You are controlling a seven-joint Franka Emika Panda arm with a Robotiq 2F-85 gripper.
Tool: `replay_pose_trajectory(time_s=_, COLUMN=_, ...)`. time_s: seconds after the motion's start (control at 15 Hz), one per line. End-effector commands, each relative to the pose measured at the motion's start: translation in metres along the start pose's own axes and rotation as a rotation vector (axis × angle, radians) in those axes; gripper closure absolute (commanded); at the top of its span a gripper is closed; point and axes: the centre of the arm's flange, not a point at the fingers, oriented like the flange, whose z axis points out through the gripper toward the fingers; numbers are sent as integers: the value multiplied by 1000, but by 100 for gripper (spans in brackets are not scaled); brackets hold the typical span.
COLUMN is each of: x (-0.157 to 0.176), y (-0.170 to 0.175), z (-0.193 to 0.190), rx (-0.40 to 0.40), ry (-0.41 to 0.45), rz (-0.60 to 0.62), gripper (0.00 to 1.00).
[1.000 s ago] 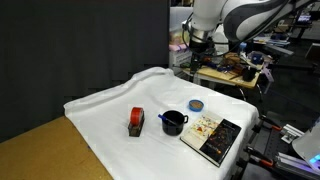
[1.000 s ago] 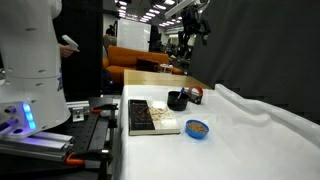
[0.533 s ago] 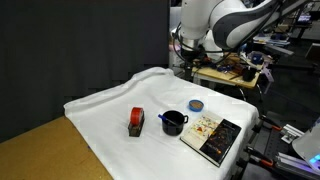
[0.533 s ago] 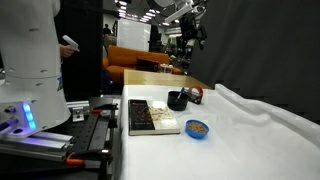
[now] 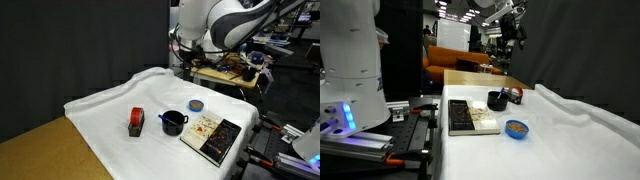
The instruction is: Take the marker from the cup and put it on the table
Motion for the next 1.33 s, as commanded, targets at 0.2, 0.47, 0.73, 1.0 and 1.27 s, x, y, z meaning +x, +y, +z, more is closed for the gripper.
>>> replay_pose_trajectory(time_s=0.2, x=6, y=-8, z=12, rx=119, ry=-50, rz=-54, gripper=0)
replay_pose_trajectory(time_s=0.47, x=10, y=-20, z=27, rx=197, ry=-84, rz=-92, gripper=0)
replay_pose_trajectory(time_s=0.73, x=12, y=-40, z=42, rx=239, ry=-127, rz=-193, gripper=0)
replay_pose_trajectory(time_s=1.0, x=5, y=-55, z=51, rx=220, ry=-125, rz=-195, gripper=0)
replay_pose_trajectory(time_s=1.27, x=6, y=-54, z=51, rx=219, ry=-126, rz=-199, gripper=0)
